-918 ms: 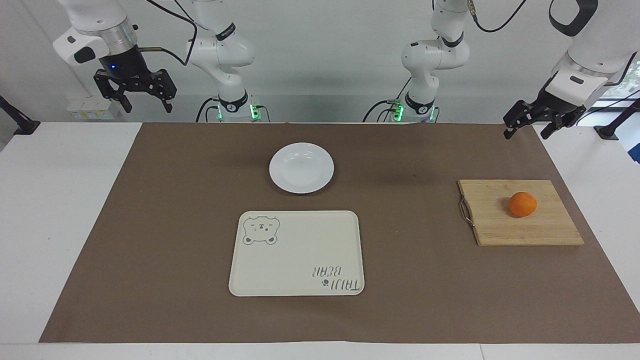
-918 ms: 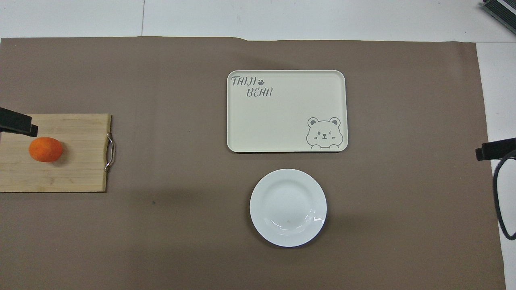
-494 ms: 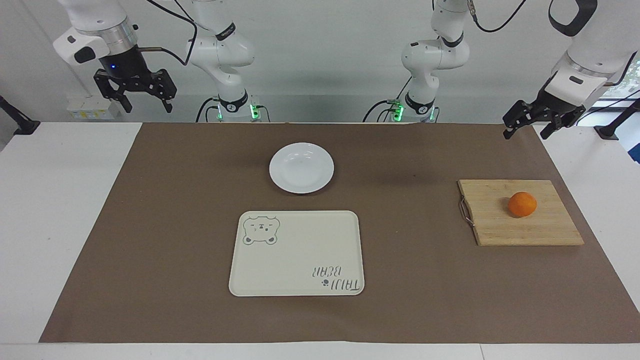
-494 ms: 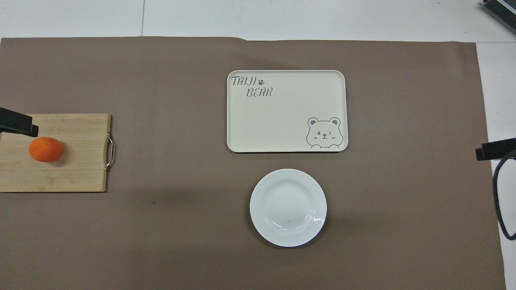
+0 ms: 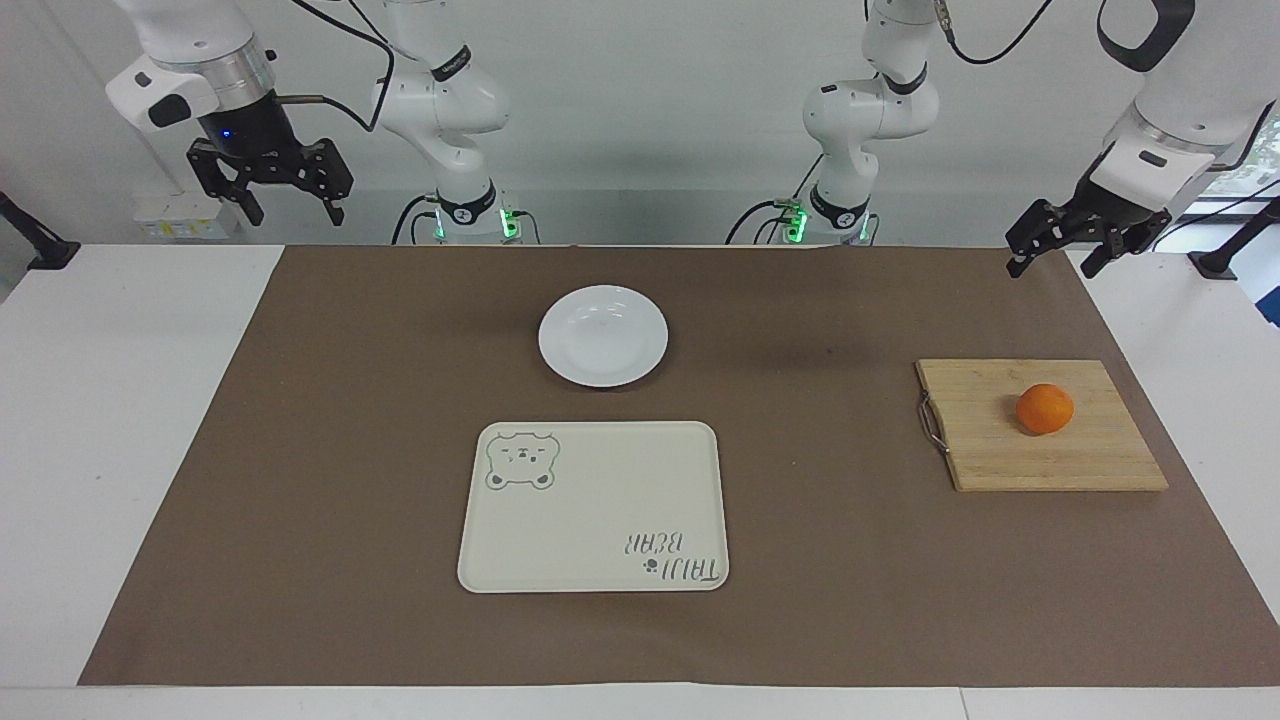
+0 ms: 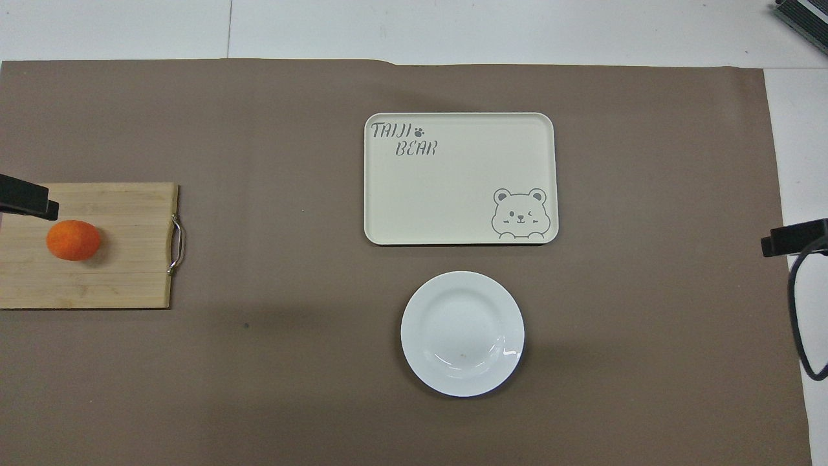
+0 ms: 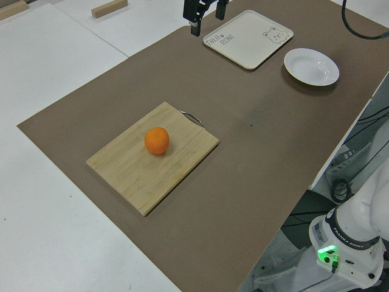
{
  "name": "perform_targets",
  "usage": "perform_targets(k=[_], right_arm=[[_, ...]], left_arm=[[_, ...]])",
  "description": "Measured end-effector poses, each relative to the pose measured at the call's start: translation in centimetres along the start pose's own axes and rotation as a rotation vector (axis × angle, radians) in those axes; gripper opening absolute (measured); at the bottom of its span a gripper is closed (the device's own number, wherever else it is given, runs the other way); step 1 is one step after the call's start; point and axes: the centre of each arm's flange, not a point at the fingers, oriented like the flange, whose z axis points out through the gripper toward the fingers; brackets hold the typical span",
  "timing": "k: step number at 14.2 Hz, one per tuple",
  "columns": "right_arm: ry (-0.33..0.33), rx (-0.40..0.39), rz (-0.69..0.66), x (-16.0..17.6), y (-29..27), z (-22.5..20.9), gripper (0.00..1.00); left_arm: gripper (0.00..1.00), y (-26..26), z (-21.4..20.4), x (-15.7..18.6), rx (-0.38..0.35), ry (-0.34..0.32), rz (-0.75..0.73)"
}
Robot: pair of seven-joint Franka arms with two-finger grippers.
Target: Place orange and plate with both arms
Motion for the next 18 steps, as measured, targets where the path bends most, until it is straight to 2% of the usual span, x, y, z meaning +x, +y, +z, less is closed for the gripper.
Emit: perform_targets(k=[7,11,18], right_arm=[[-0.003,0.007,0.042,0.0,-0.1,0.0,1.0],[-0.003,0.007,0.042,0.0,-0.1,0.0,1.0],[-0.005,0.008,0.042,0.0,-0.2,0.1,1.0]], left_arm=[[1.0,0.1,-0.1,0.0,0.0,0.003,0.002],[1.0,0.0,-0.1,0.3,0.002,0.031,0.0],[1.0,-1.4,3.1,0.7,0.004,0.037,-0.001]])
